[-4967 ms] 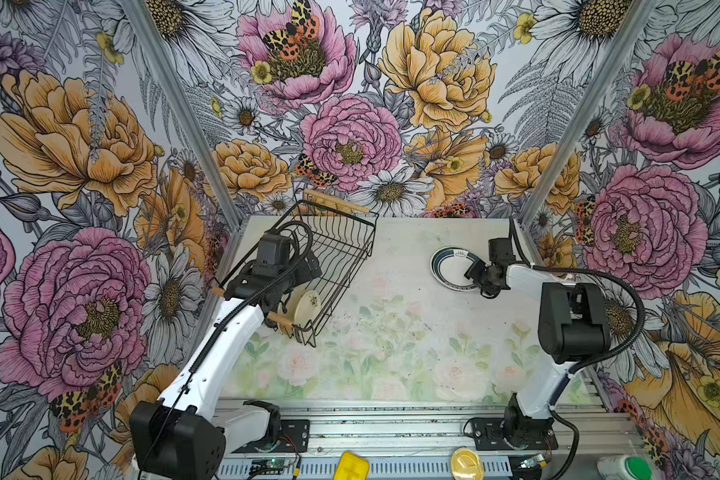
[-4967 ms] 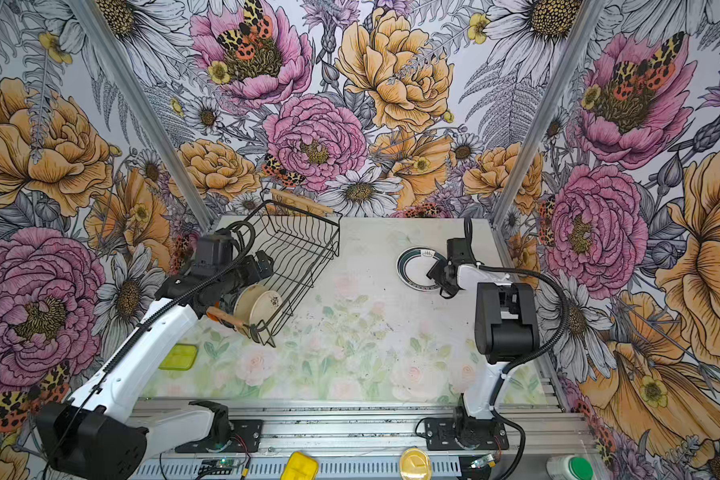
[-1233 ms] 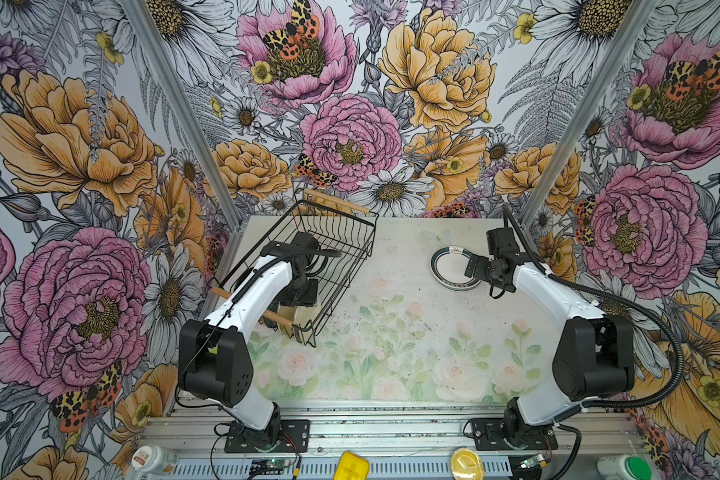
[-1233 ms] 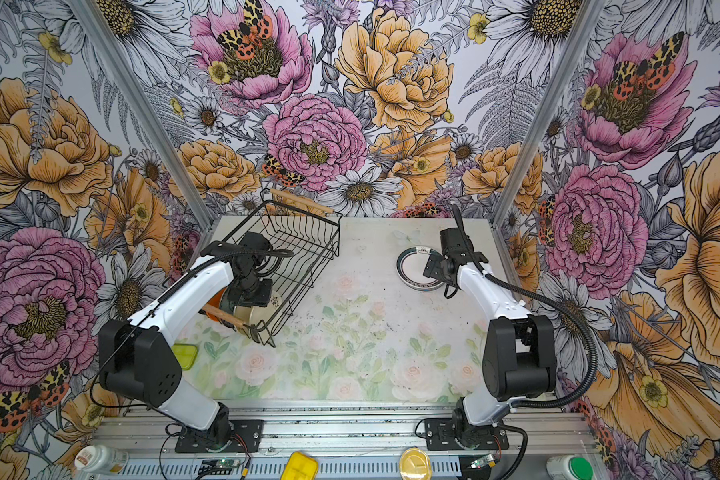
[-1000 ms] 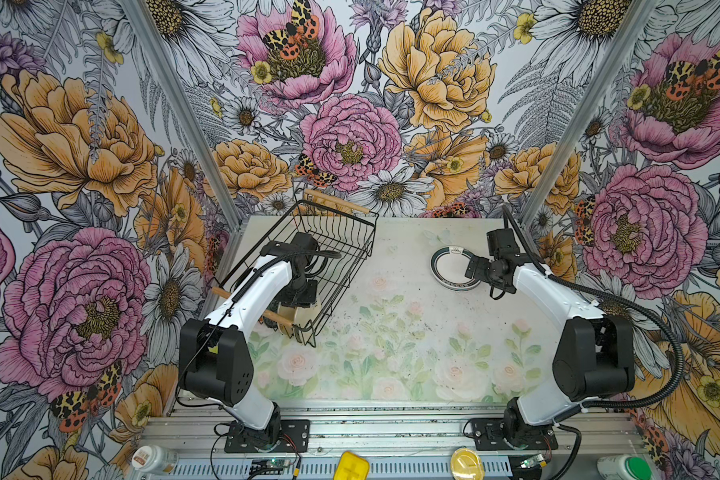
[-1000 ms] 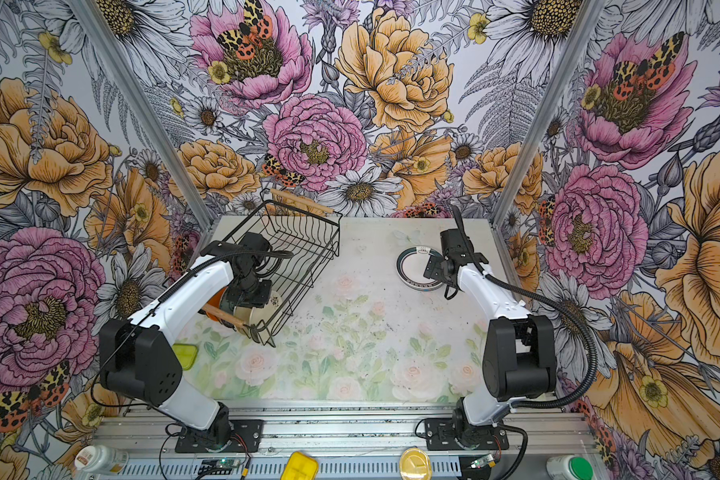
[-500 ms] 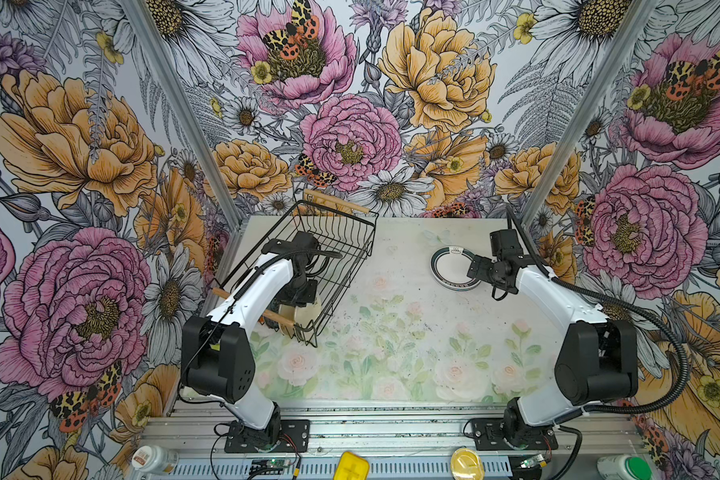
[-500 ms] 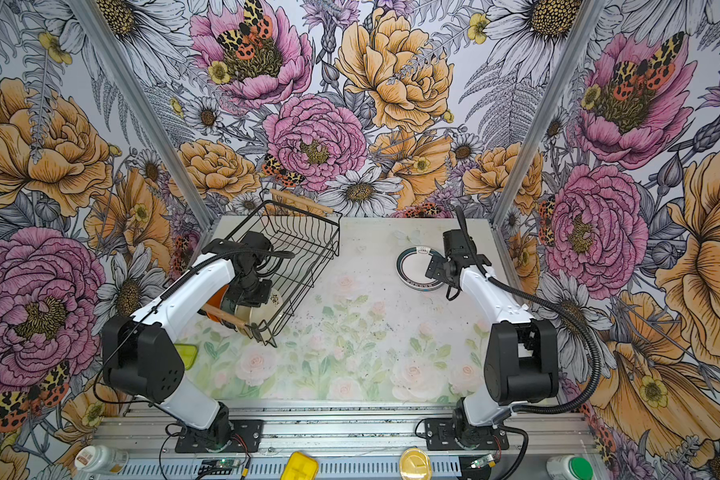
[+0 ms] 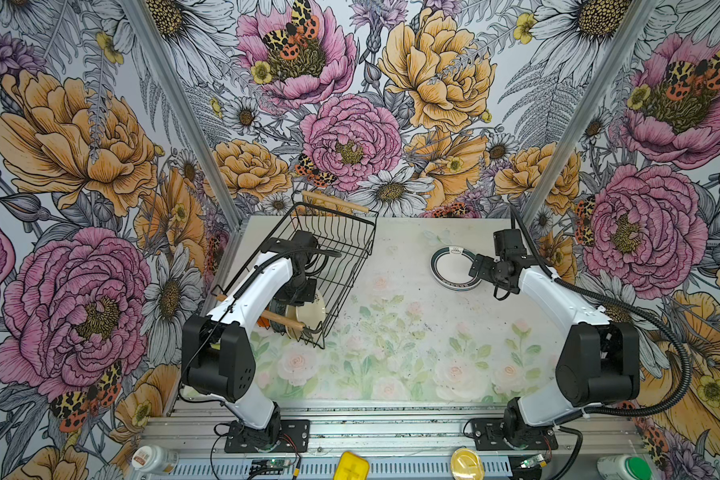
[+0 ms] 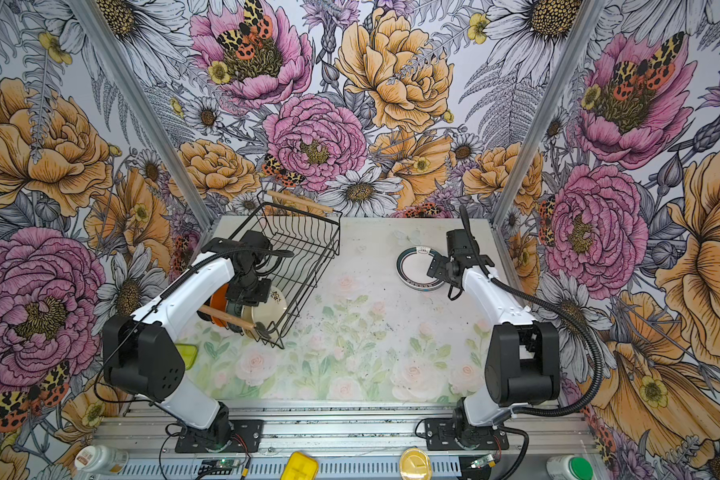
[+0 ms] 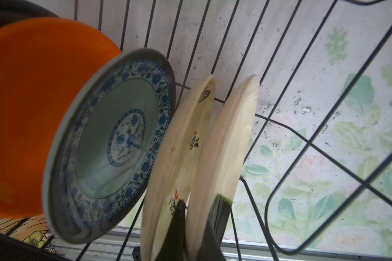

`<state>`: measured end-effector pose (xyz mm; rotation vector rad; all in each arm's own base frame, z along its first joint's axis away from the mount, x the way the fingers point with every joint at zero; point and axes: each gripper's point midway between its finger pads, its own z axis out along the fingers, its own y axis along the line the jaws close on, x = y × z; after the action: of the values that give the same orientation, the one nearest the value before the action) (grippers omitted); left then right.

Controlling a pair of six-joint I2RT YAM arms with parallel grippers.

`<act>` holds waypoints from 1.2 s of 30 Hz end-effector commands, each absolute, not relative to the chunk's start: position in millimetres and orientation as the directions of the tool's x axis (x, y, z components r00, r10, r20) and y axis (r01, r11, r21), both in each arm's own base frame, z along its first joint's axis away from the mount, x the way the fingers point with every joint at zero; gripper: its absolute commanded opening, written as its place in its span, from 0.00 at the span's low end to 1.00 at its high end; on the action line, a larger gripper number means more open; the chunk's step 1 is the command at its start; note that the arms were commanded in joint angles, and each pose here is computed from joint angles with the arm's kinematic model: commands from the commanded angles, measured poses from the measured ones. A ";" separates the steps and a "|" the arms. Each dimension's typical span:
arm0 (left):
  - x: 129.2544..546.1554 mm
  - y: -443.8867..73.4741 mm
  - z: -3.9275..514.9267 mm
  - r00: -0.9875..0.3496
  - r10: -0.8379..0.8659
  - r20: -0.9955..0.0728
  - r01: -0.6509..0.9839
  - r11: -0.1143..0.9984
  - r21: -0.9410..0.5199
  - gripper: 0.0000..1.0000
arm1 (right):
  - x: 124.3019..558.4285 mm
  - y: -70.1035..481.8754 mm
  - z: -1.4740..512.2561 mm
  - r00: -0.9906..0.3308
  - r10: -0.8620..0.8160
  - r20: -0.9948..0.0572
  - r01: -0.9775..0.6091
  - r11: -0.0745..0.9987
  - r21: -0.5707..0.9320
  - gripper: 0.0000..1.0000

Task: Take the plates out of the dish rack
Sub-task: 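Move the left gripper down onto the cream plate nearest the rack edge and close, then lift the cream plate from the rack with the left gripper while the right approaches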

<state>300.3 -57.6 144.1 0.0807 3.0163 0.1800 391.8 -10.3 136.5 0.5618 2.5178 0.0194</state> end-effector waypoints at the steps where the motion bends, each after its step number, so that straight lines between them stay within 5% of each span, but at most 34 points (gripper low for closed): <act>1: 302.4 -65.3 148.9 -0.991 0.054 -0.122 0.044 0.996 0.083 0.05 | 395.0 -11.3 147.6 -0.735 0.398 -0.549 0.377 0.913 0.156 0.99; 20: 314.6 -57.3 194.7 -0.970 0.052 -0.236 0.023 0.992 0.124 0.00 | 400.2 -8.9 149.6 -0.730 0.404 -0.551 0.373 0.911 0.174 0.99; 29: 340.8 -34.0 279.5 -0.888 0.059 -0.457 -0.064 0.967 0.248 0.00 | 401.2 -11.7 154.4 -0.718 0.405 -0.567 0.379 0.910 0.170 0.99; 36: 355.6 -55.4 331.2 -0.773 -0.111 -0.624 -0.173 0.984 0.040 0.00 | 396.3 -16.5 163.8 -0.692 0.407 -0.596 0.392 0.905 0.163 0.99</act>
<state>355.0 -47.5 304.5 -0.0868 2.5641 0.2278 393.1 -9.9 140.8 0.5611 2.4972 0.0412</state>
